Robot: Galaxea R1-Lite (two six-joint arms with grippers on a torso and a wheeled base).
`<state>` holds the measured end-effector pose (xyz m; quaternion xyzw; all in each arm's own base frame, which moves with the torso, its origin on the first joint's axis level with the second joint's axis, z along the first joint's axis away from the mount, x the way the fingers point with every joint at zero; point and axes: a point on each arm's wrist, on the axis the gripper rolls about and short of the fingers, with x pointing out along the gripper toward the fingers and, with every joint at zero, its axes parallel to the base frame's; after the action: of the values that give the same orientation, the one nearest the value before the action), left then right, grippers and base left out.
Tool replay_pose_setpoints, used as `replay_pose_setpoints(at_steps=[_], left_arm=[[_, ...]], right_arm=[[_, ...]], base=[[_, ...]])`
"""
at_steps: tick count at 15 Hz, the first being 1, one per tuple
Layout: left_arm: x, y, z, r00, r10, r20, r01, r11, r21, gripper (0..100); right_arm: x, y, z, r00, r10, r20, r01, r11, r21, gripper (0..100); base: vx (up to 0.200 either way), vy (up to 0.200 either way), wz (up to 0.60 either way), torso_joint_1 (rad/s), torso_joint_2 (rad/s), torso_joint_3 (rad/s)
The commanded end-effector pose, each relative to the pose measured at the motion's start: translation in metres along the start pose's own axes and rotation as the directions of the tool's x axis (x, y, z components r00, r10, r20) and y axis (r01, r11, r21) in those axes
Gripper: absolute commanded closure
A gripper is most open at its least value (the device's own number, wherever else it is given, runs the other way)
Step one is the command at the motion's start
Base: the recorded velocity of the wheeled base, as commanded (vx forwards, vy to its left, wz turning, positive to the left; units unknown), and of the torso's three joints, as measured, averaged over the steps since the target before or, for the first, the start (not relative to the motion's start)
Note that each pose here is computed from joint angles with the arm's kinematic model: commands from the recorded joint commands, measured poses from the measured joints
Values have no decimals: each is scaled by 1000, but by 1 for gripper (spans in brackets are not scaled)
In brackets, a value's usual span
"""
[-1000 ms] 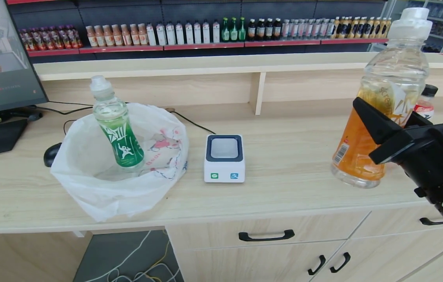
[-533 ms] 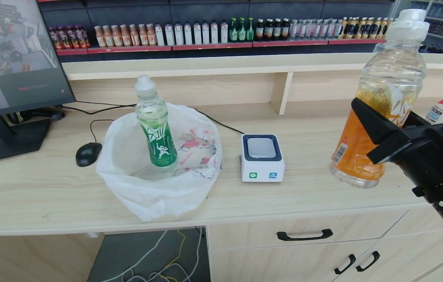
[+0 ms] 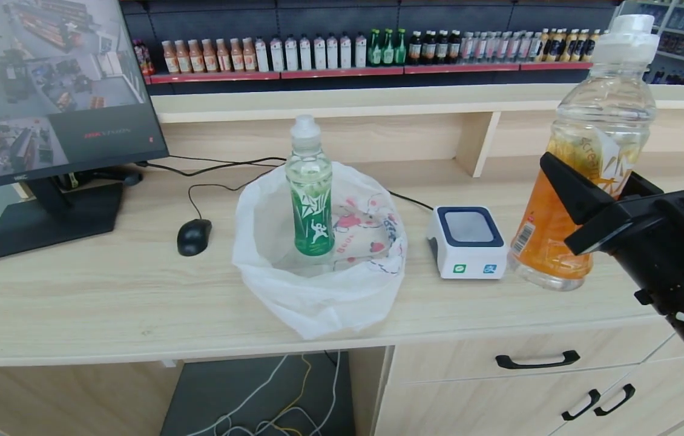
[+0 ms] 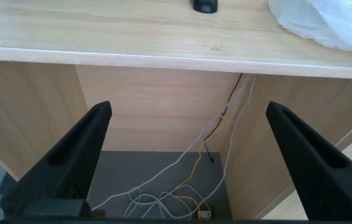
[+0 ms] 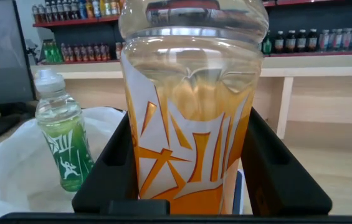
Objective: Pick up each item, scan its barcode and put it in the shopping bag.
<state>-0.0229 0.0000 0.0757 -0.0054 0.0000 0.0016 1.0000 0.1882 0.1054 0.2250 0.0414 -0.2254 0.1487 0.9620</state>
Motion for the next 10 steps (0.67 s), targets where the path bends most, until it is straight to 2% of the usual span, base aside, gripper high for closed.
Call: replay_pose_setpoints(at_steps=[1,6,10], left_arm=[[0,0,0,1000,1,0,-1,1000,2,0],[0,0,0,1000,1,-2,-1,1000,0,0],[0,0,0,1000,1,-2,-1,1000,0,0]], right_arm=[[0,0,0,1000,-1,3,1,1000,-3,100],[-1,1,1,1000,26,5,-26,999,-20,100],[-14,-1,-4,995,98,-27,-100,991,-86,100]], base=[[0,0,0,0,0,0],[0,0,0,0,0,0],[0,0,0,0,0,0]])
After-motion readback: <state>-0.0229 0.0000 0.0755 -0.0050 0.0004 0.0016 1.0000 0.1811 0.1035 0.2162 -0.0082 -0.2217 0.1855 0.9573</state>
